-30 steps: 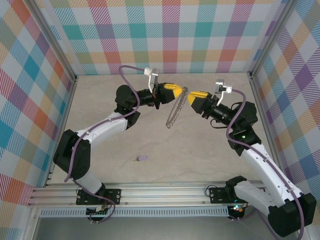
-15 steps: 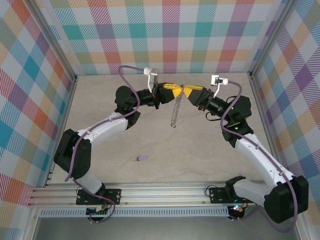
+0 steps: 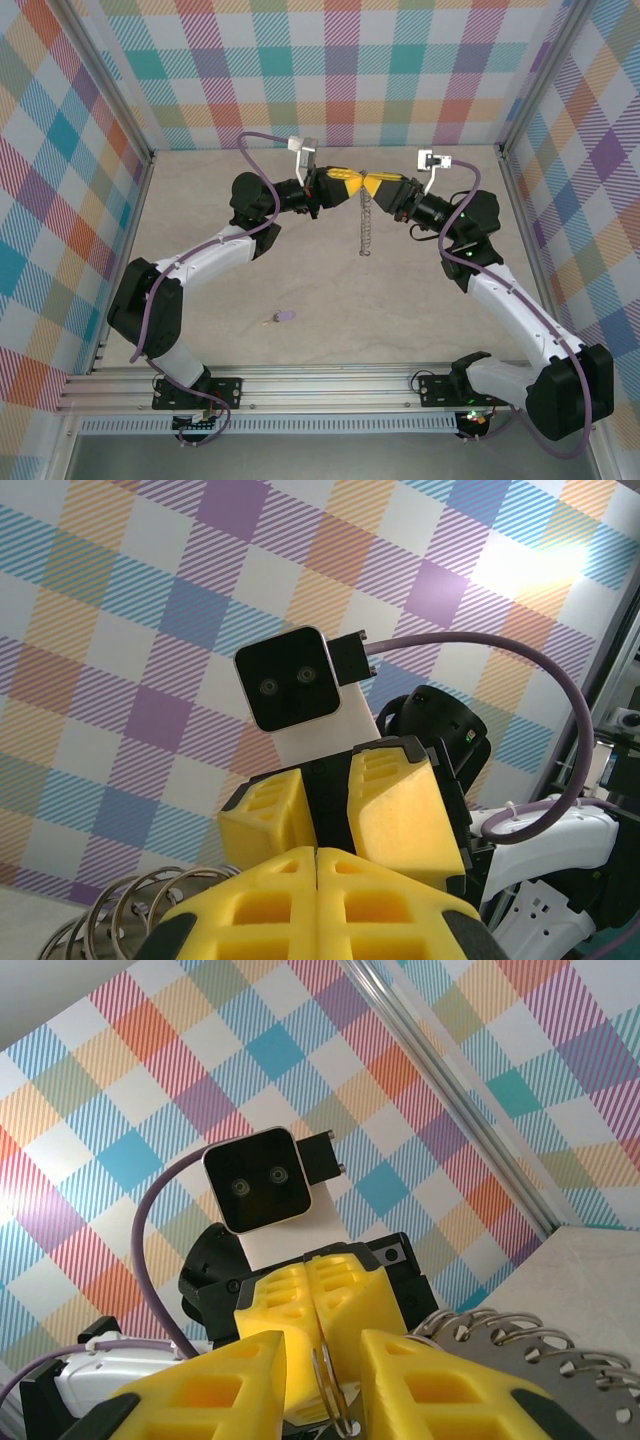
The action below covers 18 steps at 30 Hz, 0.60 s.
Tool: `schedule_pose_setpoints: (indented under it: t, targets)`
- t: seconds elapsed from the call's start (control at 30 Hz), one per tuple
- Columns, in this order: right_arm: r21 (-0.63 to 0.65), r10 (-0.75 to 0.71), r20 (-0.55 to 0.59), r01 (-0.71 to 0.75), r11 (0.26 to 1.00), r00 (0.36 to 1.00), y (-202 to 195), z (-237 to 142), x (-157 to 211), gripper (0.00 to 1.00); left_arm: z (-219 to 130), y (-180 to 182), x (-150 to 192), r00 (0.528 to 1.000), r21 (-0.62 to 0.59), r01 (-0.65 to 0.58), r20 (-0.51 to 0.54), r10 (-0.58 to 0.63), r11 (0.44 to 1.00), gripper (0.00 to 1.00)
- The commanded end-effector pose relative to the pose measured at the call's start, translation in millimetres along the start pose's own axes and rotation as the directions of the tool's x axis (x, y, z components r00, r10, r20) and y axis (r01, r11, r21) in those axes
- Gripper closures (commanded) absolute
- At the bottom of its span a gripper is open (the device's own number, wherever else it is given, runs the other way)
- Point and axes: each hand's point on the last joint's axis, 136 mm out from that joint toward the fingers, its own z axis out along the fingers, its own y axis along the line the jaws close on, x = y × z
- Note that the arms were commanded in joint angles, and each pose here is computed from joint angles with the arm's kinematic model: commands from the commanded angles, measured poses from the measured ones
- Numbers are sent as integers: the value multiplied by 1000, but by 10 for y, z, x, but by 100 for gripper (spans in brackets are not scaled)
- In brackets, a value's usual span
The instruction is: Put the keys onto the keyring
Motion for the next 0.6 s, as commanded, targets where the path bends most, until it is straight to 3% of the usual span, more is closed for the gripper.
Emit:
schedule_pose_setpoints:
  t: [0.0,0.27,0.43,0.53,0.57]
  targets:
    - [-41,-41,0,41,998,999,162,-1,-88,76,-36,-196,-226,995,25,-88,58,86,996,100]
    - [-12,-35,-19,35,999,999,114,-48,-1,82,-34,-199,-238,994,22,-90,60,89,996,100]
    - [-4,-39,-14,38,999,999,103,-46,-14,98,-33,-202,-237,995,24,-88,57,86,996,100]
    - [9,-50,0,50,999,999,81,-41,-45,100,-41,-166,-257,994,-3,-85,64,85,996,100]
    - [12,-57,6,57,998,998,77,-41,-57,100,-54,-153,-264,994,-17,-87,67,88,996,94]
